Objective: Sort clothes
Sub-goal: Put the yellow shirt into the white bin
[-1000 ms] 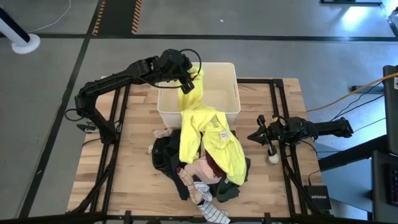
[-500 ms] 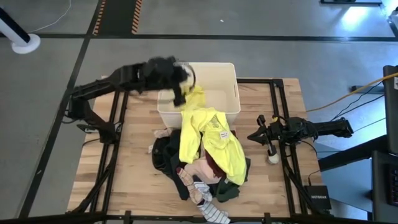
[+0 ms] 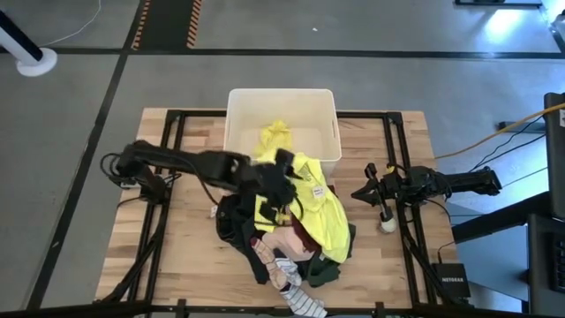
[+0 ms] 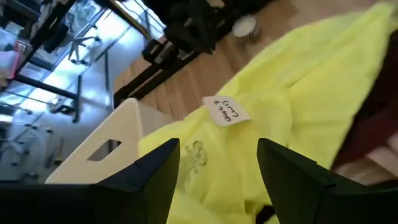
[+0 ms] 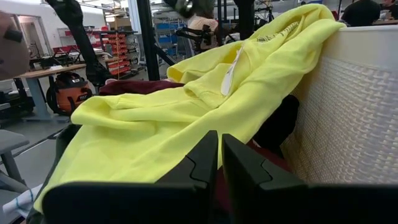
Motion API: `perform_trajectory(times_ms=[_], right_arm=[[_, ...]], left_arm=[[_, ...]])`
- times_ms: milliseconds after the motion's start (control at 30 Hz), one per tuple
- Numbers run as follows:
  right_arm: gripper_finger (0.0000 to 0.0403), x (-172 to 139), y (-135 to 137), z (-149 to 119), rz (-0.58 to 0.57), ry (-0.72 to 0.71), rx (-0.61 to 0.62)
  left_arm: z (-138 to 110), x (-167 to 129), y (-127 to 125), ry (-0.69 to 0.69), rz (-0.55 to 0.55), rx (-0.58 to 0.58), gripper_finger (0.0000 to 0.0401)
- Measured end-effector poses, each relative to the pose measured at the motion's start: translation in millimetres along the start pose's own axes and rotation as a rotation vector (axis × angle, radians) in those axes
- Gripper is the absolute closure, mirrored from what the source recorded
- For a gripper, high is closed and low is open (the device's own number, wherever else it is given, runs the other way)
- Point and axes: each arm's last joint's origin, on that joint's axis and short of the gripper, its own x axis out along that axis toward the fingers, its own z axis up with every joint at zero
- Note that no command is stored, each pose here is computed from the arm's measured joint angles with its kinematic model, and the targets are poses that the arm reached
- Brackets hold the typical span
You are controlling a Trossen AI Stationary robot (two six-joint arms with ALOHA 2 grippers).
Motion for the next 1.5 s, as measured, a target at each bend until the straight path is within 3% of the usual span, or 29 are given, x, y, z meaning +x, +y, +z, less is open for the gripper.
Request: perform_trajectory(times_ms=[300,700,833,1067,1300,1500], right_arm=[[0.0363,0.0,0.0,0.0,0.0,0.0,0.0],[0.0363,0.0,0.0,0.0,0.0,0.0,0.0],[0.0363,0.0,0.0,0.0,0.0,0.0,0.0],[0.0363,0.0,0.0,0.0,0.0,0.0,0.0],[0.0363,0.0,0.0,0.0,0.0,0.0,0.0],[0.0363,0.0,0.0,0.1,0.0,0.0,0.0]], left_arm=[[-4.6,51.0,-21.3,0.13,0.042,0.12,0.0196],[-20.8,83.7,-14.6,0.278,0.156,0.192,0.0201],[-16.8,83.3,-15.1,0.267,0.189,0.22,0.0248],[-10.7,81.2,-18.8,0.24,0.196,0.265,0.0388],[1.8,75.6,-16.2,0.217,0.341,0.26,0.0397],[23.1,47.2,4.0,0.055,0.484,0.182,0.0398]])
